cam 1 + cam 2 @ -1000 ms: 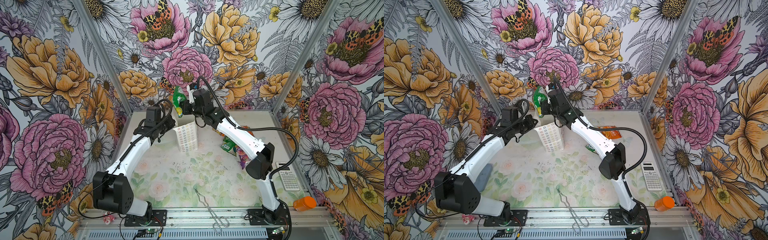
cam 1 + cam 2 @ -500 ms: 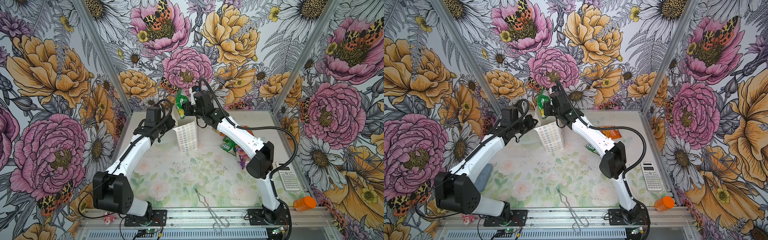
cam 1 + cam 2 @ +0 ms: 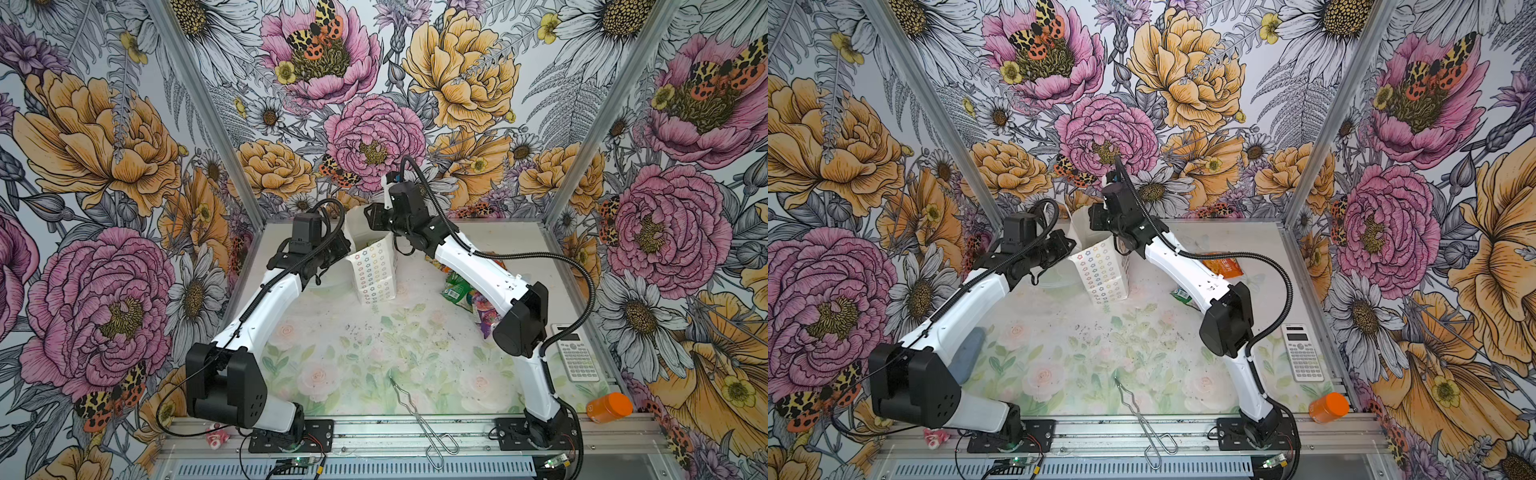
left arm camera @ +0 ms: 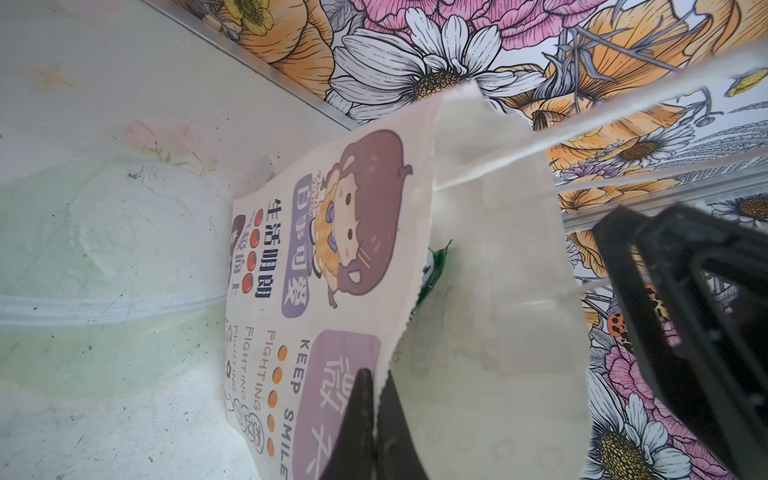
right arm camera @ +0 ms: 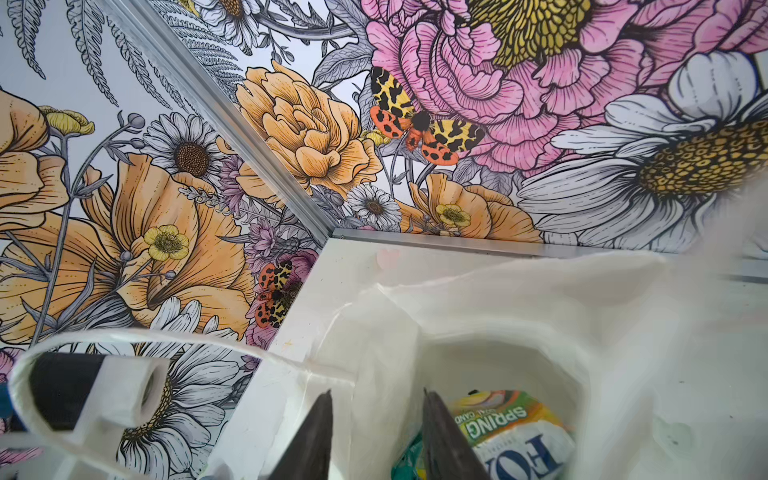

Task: Place the snacks into the paper bag
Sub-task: 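Lower the green FOX'S packet into the paper bag with the right gripper, then open the right gripper to release the green packet inside the bag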

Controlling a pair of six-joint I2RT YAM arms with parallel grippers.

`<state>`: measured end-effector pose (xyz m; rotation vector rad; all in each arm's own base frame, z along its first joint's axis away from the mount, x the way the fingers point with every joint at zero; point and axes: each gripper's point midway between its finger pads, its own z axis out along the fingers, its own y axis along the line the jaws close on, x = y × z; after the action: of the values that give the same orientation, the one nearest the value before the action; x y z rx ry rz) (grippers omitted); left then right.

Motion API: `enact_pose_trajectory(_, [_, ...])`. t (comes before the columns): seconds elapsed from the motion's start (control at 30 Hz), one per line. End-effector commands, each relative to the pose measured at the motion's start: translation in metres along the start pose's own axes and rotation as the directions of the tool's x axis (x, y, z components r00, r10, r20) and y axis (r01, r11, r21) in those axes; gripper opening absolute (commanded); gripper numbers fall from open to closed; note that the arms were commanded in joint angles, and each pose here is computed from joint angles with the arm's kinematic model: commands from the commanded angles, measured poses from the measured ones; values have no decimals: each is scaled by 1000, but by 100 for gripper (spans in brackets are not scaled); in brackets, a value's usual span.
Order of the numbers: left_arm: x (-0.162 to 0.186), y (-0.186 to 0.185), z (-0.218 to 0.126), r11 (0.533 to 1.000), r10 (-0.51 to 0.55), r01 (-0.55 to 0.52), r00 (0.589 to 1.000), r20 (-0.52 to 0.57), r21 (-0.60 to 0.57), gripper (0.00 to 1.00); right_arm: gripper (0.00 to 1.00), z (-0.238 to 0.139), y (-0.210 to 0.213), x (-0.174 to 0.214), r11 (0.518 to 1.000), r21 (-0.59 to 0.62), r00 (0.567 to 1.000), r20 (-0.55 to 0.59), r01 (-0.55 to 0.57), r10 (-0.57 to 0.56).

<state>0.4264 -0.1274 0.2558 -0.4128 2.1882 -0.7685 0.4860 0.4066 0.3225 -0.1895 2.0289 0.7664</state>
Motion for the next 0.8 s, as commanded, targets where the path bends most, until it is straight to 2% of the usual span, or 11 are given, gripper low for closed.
enact_pose_trajectory(0.0, [-4,-9,-1,999,0,0,1000,7,35,0,40,-15,9,-21,999,-35,999,50,10,-8])
enact_pose_trajectory(0.43, [-5,-8,1,999,0,0,1000,5,32,0,44,-25,24,-20,988,-109,994,33,105,-102])
enact_pose_trajectory(0.77, [-6,-9,1,999,0,-1,1000,9,34,0,47,-50,28,-21,969,-131,978,36,208,-205])
